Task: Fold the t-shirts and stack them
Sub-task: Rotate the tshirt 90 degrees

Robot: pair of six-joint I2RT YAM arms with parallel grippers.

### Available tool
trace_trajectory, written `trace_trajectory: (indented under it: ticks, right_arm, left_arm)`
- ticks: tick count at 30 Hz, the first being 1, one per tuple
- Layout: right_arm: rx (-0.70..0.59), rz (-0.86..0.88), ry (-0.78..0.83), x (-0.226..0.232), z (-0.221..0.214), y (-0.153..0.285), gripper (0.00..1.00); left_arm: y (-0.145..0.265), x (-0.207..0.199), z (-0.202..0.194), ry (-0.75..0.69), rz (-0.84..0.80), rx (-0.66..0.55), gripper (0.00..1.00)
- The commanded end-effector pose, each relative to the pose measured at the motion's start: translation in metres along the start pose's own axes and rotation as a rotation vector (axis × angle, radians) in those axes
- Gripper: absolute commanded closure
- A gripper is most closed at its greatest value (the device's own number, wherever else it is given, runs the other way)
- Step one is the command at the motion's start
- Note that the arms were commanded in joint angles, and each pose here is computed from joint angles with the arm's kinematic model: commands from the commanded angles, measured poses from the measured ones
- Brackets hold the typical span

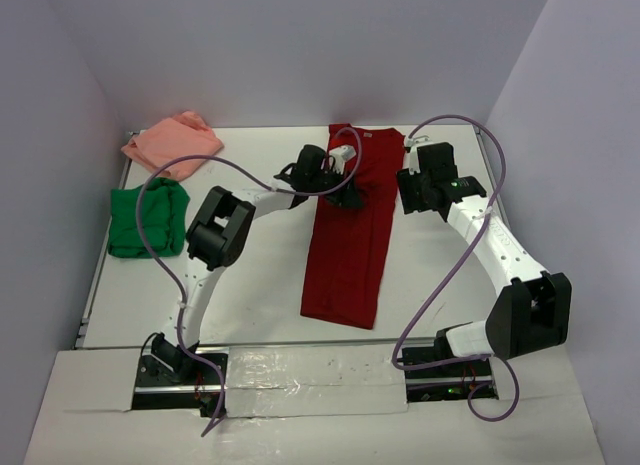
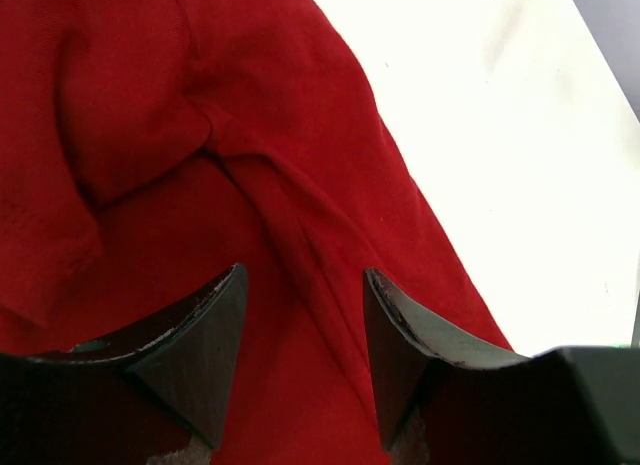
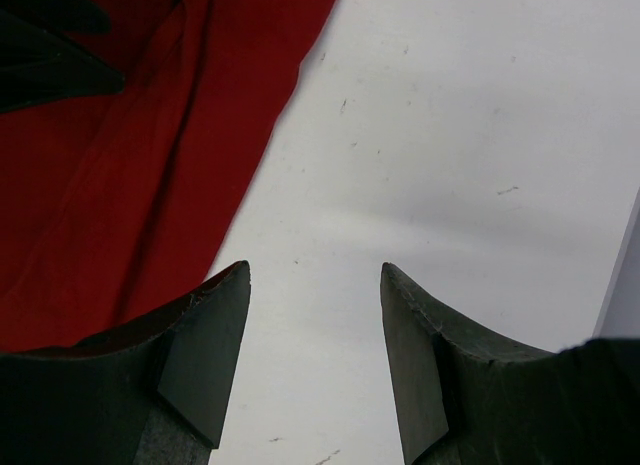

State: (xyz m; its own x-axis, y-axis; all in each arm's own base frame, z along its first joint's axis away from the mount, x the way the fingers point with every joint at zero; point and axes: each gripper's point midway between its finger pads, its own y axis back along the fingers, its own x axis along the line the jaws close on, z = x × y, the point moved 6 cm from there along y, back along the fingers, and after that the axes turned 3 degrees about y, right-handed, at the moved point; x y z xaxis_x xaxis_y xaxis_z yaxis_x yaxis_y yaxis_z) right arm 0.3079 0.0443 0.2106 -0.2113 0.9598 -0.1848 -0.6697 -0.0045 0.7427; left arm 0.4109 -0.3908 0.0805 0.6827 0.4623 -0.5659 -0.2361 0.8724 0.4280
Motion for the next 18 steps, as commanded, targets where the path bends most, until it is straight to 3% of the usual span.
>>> trace_trajectory:
  ticks: [1, 18]
  right_arm:
    - [-0.06, -0.011, -0.008, -0.004, 0.007, 0.008, 0.38]
    - [-0.065, -0.006, -0.01, -0.004, 0.007, 0.011, 0.38]
  left_arm:
    - [-0.009, -0.009, 0.005, 0.003, -0.043, -0.001, 0.41]
    - [-0.023, -0.008, -0.002, 0.022, -0.079, 0.032, 0.43]
